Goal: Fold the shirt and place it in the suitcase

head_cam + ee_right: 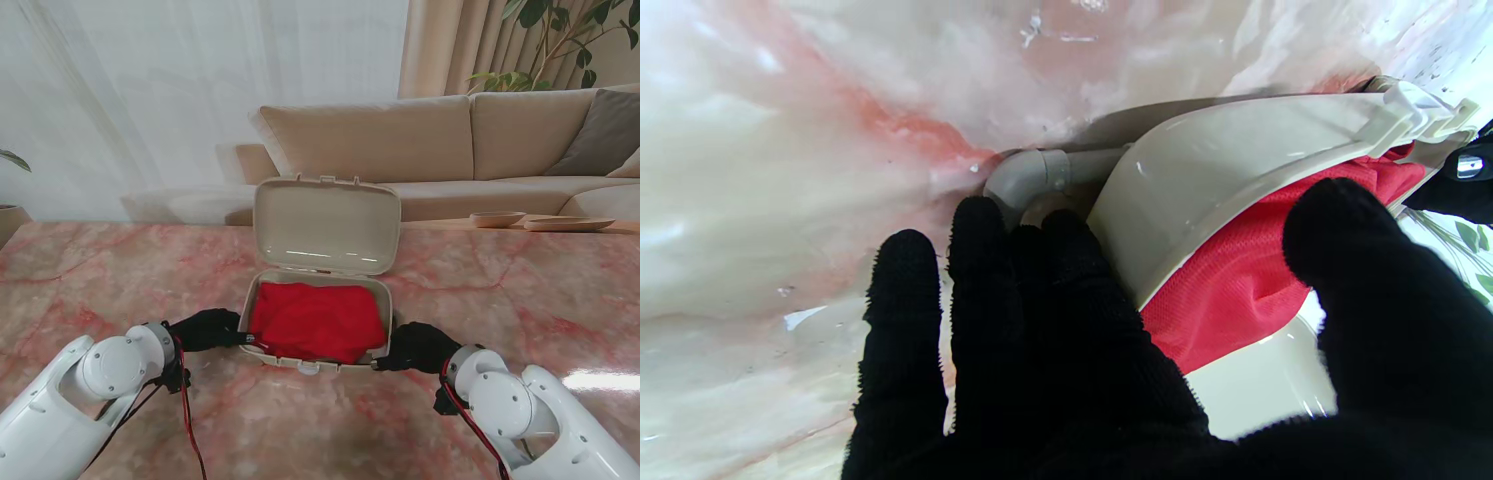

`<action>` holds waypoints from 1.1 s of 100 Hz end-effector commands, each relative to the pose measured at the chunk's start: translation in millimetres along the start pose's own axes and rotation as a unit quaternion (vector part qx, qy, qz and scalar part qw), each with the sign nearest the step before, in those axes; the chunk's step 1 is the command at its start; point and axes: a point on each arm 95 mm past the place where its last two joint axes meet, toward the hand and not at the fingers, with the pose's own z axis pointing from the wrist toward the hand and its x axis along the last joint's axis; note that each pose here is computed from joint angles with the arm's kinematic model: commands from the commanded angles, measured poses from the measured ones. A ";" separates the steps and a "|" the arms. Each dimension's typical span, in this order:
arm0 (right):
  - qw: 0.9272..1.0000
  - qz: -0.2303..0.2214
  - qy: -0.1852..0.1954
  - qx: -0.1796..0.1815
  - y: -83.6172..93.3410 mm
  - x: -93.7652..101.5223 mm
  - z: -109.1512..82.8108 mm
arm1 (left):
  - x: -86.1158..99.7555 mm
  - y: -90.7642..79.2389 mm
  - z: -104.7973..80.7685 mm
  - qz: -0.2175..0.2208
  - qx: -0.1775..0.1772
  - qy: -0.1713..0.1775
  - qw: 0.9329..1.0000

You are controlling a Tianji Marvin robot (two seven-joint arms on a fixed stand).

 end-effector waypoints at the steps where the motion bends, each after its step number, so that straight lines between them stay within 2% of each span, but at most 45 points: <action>1: 0.999 0.013 0.005 0.031 -18.7 4.6 -0.2 | 3.3 18.9 2.1 -0.007 -0.024 0.004 1.000; 43: 0.999 0.011 -0.026 0.022 -9.6 -5.4 -7.8 | -1.8 14.7 -10.5 -0.006 -0.013 -0.017 1.000; 61: 0.999 0.026 -0.043 0.015 -5.7 -7.0 -9.3 | -4.6 13.6 -14.6 -0.012 -0.005 -0.025 1.000; 93: 0.997 0.032 -0.067 -0.008 3.9 -8.9 -14.1 | -6.1 10.0 -22.1 -0.017 0.014 -0.036 0.999; 110: 0.995 0.028 -0.085 -0.035 16.9 -11.3 -15.5 | -4.5 7.2 -27.9 -0.017 0.031 -0.039 0.999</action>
